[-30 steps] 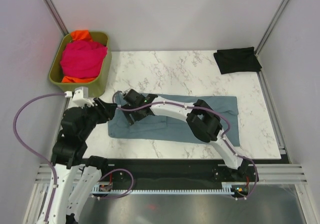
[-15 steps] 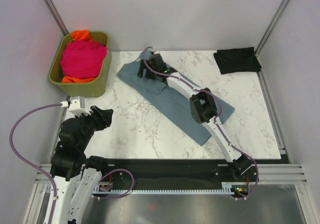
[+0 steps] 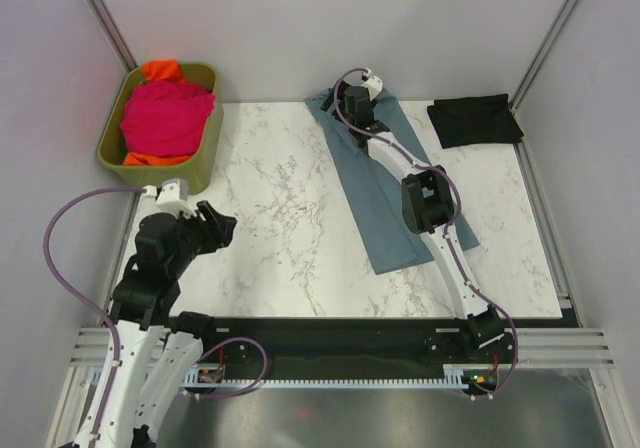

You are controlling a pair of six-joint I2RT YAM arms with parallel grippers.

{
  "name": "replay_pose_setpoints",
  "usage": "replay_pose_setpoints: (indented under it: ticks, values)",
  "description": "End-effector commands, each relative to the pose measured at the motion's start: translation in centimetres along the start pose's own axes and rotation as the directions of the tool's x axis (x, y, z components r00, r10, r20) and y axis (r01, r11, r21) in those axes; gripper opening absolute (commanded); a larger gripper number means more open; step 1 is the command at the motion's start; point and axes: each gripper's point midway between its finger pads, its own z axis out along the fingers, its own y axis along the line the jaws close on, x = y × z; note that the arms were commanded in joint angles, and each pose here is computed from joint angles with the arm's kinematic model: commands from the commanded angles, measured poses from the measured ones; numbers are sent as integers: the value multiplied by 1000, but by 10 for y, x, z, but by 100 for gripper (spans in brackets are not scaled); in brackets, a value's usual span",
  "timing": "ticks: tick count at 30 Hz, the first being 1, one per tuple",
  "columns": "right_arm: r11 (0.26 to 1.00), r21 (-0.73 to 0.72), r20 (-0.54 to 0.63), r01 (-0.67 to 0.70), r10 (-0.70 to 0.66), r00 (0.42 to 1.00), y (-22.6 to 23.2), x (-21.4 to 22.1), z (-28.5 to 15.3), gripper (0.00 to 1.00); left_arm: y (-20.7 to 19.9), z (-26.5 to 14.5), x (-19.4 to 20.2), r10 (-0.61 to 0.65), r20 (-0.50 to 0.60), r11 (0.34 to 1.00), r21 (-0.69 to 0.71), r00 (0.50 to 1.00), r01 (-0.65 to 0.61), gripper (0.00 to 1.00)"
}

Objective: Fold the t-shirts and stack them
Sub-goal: Fold the tshirt

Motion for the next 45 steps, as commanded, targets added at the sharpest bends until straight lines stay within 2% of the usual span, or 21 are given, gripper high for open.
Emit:
replay_pose_setpoints:
  ticks: [1,2,5,8,12,13,14,16,17,19,23,25,30,32,33,34,39,42,43,44,45]
  values:
    - [940,-338,144,37,13,989,137,-109,-70,98,-6,13,2,31,-29,999,35,999,-30,61]
    - [927,-372,165,53,10,986,155,-137,-95,98,-12,18,6,16,-55,998,68,998,-12,61]
    - [909,-390,210,146,-67,975,171,-183,-150,98,-31,41,18,-29,-131,988,145,991,48,63]
    - [934,-277,259,225,-153,954,151,-224,-198,98,-58,60,32,-36,-174,980,188,984,70,65]
    - [968,-27,250,251,-237,939,77,-269,-254,98,-114,82,76,64,-292,965,261,954,15,67]
    - [969,22,209,246,-245,947,53,-268,-278,98,-137,80,85,99,-317,950,311,943,5,67]
    - [970,52,191,239,-245,951,37,-268,-289,98,-144,96,112,115,-391,955,296,913,6,67]
    - [965,129,151,227,-245,958,-9,-263,-325,98,-175,99,135,158,-442,935,355,883,11,67]
    - [965,136,140,224,-242,960,-20,-258,-337,98,-182,111,155,167,-478,936,352,862,13,67]
    - [959,175,111,221,-243,964,-51,-243,-367,98,-208,115,170,189,-500,916,399,845,32,67]
    - [965,134,43,225,-232,972,-69,-210,-401,98,-239,134,215,202,-579,906,416,790,73,67]
    - [965,128,9,228,-230,973,-78,-195,-411,98,-255,137,224,222,-575,902,427,788,58,67]
    - [967,111,-33,228,-226,974,-85,-178,-423,98,-264,145,260,212,-640,924,377,739,61,68]
    - [964,119,-41,237,-233,972,-89,-176,-427,98,-260,142,279,232,-667,937,349,709,22,66]
    - [963,124,-41,239,-235,971,-90,-176,-428,98,-265,142,279,237,-662,937,349,711,13,65]
    - [960,131,-42,248,-244,969,-92,-177,-430,98,-257,139,291,249,-682,947,319,688,-26,64]
    - [955,139,-50,264,-259,965,-94,-177,-432,98,-251,134,307,253,-712,960,270,655,-77,51]
    - [953,141,-59,267,-261,963,-95,-174,-432,98,-244,134,313,251,-721,962,258,645,-86,32]
    - [953,141,-64,268,-262,963,-96,-173,-432,98,-243,133,314,260,-721,960,263,642,-93,15]
    - [954,137,-74,267,-259,963,-97,-170,-432,98,-239,137,310,256,-708,963,246,658,-109,5]
    - [953,142,-86,269,-259,962,-101,-165,-431,98,-237,133,302,254,-698,963,244,670,-111,2]
